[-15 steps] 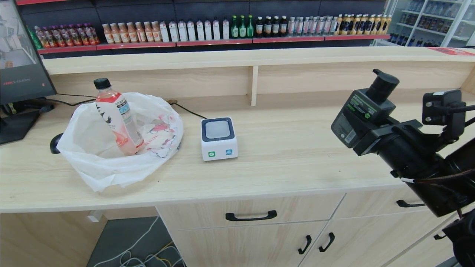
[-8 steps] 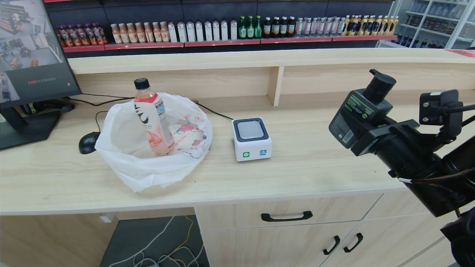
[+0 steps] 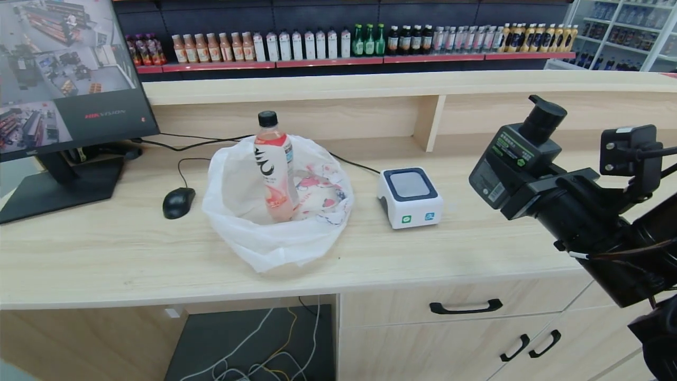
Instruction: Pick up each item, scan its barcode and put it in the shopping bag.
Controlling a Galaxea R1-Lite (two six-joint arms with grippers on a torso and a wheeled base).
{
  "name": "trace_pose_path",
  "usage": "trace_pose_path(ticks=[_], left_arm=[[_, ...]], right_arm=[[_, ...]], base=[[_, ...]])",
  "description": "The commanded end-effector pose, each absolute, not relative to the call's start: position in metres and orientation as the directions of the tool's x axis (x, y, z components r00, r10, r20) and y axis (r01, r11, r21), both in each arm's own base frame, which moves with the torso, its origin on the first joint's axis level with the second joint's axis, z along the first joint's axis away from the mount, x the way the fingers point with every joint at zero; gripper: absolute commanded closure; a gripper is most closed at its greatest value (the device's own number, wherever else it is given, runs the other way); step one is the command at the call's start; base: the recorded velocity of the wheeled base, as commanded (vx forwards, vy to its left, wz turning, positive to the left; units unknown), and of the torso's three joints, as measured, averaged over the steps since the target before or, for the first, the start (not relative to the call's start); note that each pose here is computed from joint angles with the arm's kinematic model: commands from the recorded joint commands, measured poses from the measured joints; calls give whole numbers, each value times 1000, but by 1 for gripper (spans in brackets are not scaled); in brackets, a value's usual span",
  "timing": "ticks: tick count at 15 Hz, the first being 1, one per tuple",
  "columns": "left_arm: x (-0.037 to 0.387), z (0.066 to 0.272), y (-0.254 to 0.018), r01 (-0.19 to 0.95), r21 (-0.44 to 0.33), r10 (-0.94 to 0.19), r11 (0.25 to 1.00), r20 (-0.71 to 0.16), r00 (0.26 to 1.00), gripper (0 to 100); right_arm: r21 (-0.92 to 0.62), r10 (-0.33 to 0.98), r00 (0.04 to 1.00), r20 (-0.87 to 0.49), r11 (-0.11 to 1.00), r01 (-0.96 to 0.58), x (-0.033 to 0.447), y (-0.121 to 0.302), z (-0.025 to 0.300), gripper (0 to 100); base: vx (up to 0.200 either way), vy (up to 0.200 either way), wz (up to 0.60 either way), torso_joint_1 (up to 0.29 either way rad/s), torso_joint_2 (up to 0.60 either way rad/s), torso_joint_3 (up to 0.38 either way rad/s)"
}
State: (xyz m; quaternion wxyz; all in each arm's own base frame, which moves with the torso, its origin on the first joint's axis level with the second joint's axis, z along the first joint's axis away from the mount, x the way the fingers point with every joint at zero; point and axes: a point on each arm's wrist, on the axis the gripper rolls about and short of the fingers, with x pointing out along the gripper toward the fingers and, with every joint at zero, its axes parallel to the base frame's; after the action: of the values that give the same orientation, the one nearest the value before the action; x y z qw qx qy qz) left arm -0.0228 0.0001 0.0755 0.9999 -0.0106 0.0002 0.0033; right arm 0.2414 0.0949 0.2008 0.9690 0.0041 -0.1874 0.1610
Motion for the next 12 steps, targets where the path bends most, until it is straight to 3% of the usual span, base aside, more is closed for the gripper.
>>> trace_pose_path(ticks=[1,3,12], left_arm=[[-23,75,0,-8,-21,8,1000,0,1000,0],[-23,75,0,-8,-20,8,1000,0,1000,0],[-23,75,0,-8,-17,8,1000,0,1000,0]], right_arm=[[-51,311,874,374,947,-316,242,96,203,100],[-40,315,875,367,945,-324,241,96,201,100],[-58,324,877,354,944,-325,238,97,198,100]], base=[[0,200,0,2,2,2],[0,200,0,5,2,7],[0,0,0,0,0,0]])
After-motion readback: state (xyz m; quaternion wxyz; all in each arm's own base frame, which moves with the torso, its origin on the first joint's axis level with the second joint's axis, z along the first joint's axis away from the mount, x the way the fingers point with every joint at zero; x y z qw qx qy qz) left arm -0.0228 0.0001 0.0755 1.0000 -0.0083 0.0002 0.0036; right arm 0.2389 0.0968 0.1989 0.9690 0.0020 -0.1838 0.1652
